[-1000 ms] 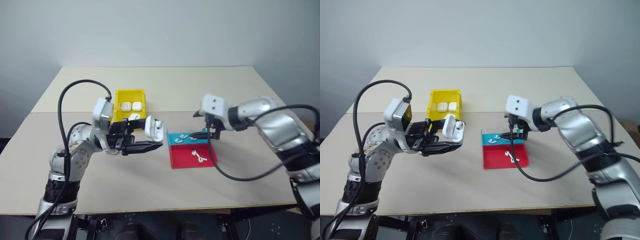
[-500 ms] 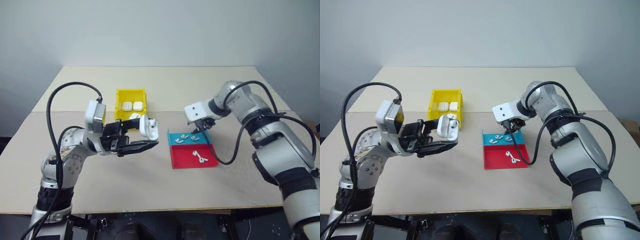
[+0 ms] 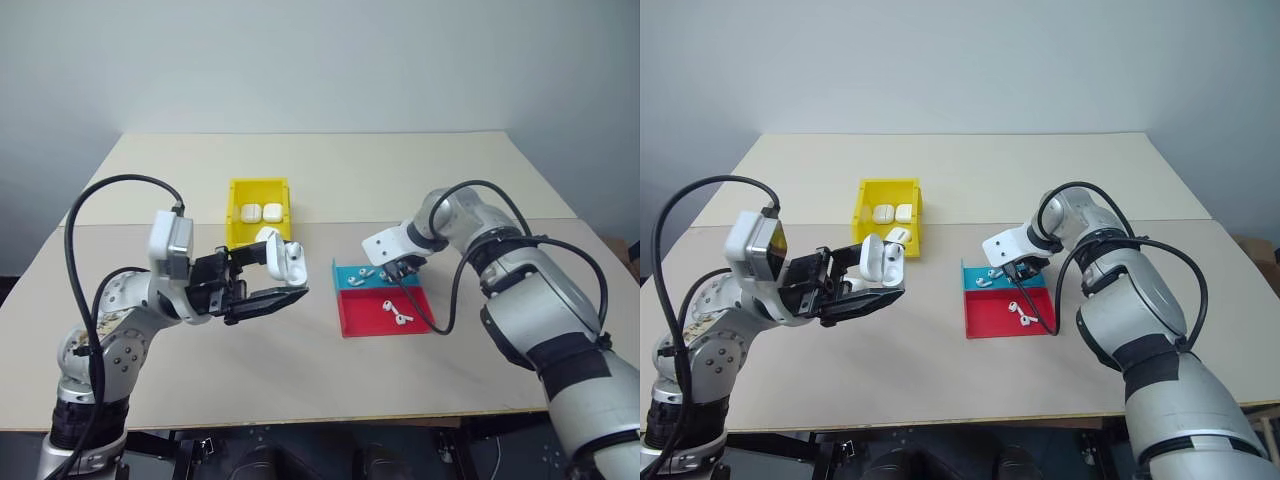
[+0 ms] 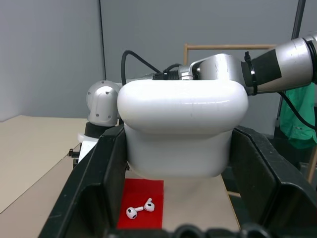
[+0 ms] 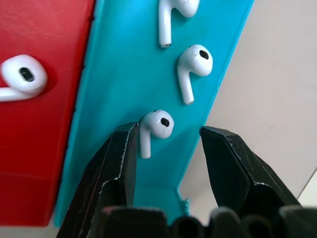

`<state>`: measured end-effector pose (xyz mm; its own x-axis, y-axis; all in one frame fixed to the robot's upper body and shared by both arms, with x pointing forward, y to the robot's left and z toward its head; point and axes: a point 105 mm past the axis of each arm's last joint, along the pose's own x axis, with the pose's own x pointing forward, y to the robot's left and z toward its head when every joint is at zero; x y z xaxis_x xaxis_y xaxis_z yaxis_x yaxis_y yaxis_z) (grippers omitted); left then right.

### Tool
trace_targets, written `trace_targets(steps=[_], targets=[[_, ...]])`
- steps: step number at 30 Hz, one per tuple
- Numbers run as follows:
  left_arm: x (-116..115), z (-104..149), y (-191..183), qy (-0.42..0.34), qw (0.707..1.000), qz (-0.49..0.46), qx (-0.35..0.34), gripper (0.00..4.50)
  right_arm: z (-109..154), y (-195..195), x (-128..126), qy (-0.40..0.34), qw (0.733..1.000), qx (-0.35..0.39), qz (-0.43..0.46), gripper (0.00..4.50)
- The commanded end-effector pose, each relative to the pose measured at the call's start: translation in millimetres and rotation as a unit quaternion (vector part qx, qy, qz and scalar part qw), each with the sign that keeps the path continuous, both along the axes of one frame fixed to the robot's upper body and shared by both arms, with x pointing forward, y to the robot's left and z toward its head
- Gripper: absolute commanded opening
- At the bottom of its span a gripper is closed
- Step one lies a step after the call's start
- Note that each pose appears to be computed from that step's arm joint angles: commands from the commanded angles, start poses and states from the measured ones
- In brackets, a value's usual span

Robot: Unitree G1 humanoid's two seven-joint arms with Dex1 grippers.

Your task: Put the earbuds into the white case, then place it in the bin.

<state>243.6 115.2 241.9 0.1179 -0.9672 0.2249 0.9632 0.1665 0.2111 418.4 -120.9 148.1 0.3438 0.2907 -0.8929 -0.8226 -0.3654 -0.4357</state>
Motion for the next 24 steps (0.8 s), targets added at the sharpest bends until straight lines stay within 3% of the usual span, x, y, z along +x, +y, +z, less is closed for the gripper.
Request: trace_targets(steps=[1,14,21,24], targets=[[-9.4,7.5,-1.5,-0.018,1.0,-0.004,-0.002,2.8,0.4,-2.4,2.4,-0.009,1.0,-0.003,-0.008,2.41],[-14.4,6.1,0.6,-0.016,1.0,0.008,0.002,2.8,-13.2,-4.0,-1.6,0.013,1.0,-0.011,-0.013,2.41],[-14.9,5.8,0.8,-0.016,1.0,0.01,0.002,2.8,-16.5,-6.4,-4.5,0.027,0.999,-0.012,-0.014,0.64],[-14.4,5.8,0.8,-0.017,1.0,0.01,0.002,2.8,-16.8,-6.0,-4.2,0.033,0.999,0.0,-0.028,0.63]])
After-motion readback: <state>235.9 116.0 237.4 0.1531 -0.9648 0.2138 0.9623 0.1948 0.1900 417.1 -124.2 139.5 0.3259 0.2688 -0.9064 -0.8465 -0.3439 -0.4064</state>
